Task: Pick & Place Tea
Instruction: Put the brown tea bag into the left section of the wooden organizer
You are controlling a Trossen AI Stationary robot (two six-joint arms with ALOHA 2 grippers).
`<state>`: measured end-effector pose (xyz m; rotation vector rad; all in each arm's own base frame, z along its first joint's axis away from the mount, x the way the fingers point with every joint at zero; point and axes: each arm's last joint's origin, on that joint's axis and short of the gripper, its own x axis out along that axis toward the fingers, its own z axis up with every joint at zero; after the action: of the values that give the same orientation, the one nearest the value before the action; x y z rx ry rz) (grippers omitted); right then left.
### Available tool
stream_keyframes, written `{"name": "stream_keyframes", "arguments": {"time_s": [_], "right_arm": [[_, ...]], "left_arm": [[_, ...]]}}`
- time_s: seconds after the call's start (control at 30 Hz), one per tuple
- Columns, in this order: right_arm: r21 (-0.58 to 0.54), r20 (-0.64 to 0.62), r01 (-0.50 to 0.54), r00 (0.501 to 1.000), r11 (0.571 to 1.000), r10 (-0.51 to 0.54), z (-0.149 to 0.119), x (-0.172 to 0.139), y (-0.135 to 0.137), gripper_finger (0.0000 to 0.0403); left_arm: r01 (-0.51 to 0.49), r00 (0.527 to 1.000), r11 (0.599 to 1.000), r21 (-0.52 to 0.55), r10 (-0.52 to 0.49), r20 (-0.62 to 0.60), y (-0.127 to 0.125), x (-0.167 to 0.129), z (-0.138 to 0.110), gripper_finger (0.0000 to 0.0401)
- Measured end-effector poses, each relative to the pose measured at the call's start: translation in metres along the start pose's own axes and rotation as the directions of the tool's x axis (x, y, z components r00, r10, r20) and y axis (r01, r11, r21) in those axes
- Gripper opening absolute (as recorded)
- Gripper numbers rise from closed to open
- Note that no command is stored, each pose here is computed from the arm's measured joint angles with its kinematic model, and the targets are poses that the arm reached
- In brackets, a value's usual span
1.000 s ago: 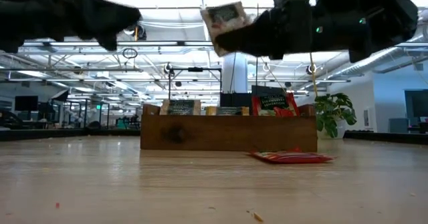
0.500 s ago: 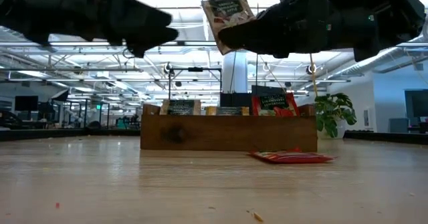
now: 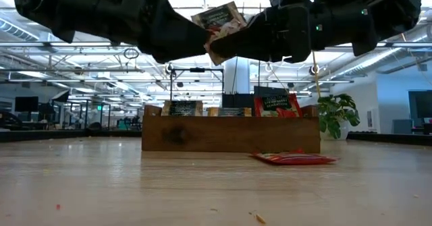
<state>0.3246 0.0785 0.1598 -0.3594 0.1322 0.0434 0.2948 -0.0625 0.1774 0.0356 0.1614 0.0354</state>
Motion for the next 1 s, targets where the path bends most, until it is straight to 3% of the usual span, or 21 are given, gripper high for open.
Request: {"name": "stream_keyframes", "arguments": {"time_s": [0.13, 0.3, 0.6, 0.77, 0.87, 1.0], "right_arm": [[-0.006, -0.012, -0.007, 1.000, 1.000, 0.007, -0.001, 0.000, 0.001, 0.0009], [-0.012, -0.017, -0.009, 1.000, 1.000, 0.009, -0.001, 0.000, 0.001, 0.0009], [-0.008, -0.026, -0.004, 1.000, 1.000, 0.004, -0.003, 0.000, 0.000, 0.0009], [-0.009, -0.033, -0.008, 0.999, 1.000, 0.008, -0.003, 0.000, 0.001, 0.0009], [0.053, -0.055, -0.014, 0.998, 0.999, 0.016, -0.005, 0.000, 0.002, 0.0013], [0.141, -0.112, -0.028, 0.993, 0.990, 0.044, -0.011, -0.001, 0.005, 0.0060]], "left_arm": [[0.063, 0.998, 0.998, -0.008, -0.063, 0.011, 0.000, 0.000, 0.002, 0.0242], [0.071, 0.997, 0.997, -0.006, -0.071, 0.020, 0.000, -0.001, 0.005, 0.0193], [0.124, 0.992, 0.991, 0.053, -0.126, 0.017, -0.003, -0.001, 0.004, 0.0018], [0.130, 0.991, 0.986, 0.100, -0.130, 0.002, -0.003, -0.001, 0.003, 0.0006], [0.127, 0.992, 0.987, 0.100, -0.128, -0.005, -0.003, -0.001, 0.002, 0.0005], [0.125, 0.992, 0.987, 0.103, -0.124, -0.018, -0.002, -0.001, 0.001, 0.0003]]}}
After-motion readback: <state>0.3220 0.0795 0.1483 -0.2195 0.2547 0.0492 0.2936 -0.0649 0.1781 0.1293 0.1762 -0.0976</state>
